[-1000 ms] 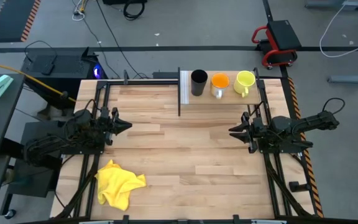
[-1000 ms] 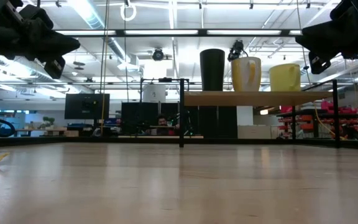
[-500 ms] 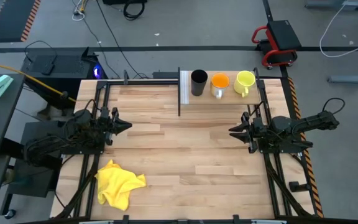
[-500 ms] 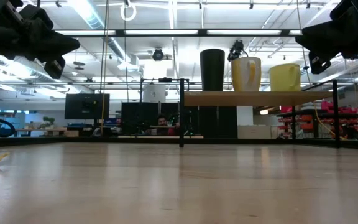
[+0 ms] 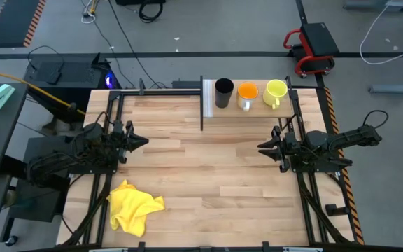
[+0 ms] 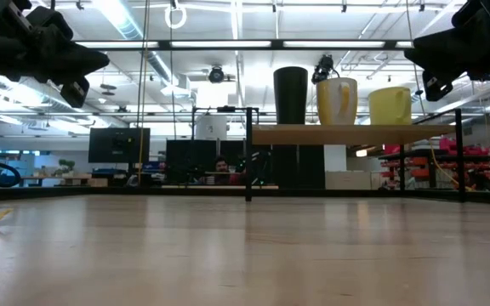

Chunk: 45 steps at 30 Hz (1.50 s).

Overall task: Stack small to large cups/mugs on shelf
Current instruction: Return to Home Position

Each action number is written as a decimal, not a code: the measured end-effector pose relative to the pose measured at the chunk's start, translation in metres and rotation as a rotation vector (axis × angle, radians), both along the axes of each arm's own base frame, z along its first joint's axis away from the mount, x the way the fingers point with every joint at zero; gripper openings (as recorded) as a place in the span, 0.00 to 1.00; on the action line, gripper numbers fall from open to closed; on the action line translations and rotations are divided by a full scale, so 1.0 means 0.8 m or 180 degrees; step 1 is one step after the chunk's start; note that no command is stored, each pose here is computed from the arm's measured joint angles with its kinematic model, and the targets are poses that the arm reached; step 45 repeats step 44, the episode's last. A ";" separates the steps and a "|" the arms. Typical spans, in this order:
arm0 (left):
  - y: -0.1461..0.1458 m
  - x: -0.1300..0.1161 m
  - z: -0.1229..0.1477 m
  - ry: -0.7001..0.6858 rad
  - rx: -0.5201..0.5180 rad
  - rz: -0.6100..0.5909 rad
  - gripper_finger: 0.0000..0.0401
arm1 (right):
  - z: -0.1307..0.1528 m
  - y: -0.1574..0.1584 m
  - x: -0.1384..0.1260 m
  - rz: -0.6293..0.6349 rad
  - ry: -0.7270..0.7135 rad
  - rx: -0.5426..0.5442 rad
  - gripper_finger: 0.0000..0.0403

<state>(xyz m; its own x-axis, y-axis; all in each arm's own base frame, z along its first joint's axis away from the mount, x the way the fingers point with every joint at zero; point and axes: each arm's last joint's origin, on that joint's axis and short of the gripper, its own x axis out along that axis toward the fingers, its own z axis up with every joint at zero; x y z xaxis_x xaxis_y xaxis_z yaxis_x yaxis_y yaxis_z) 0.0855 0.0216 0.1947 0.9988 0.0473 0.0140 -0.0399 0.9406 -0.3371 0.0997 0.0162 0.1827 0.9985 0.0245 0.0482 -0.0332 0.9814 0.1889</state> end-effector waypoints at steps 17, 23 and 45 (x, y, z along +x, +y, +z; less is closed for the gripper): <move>0.000 0.000 0.000 0.0000 0.0000 -0.0001 0.09 | 0.000 0.000 0.000 0.0000 0.0000 0.0000 0.24; 0.000 0.000 0.000 0.0000 0.0000 -0.0001 0.06 | 0.000 0.000 0.000 0.0000 0.0000 0.0001 0.24; 0.000 0.000 0.000 0.0000 0.0000 -0.0001 0.07 | 0.000 0.000 0.000 0.0001 0.0000 0.0000 0.24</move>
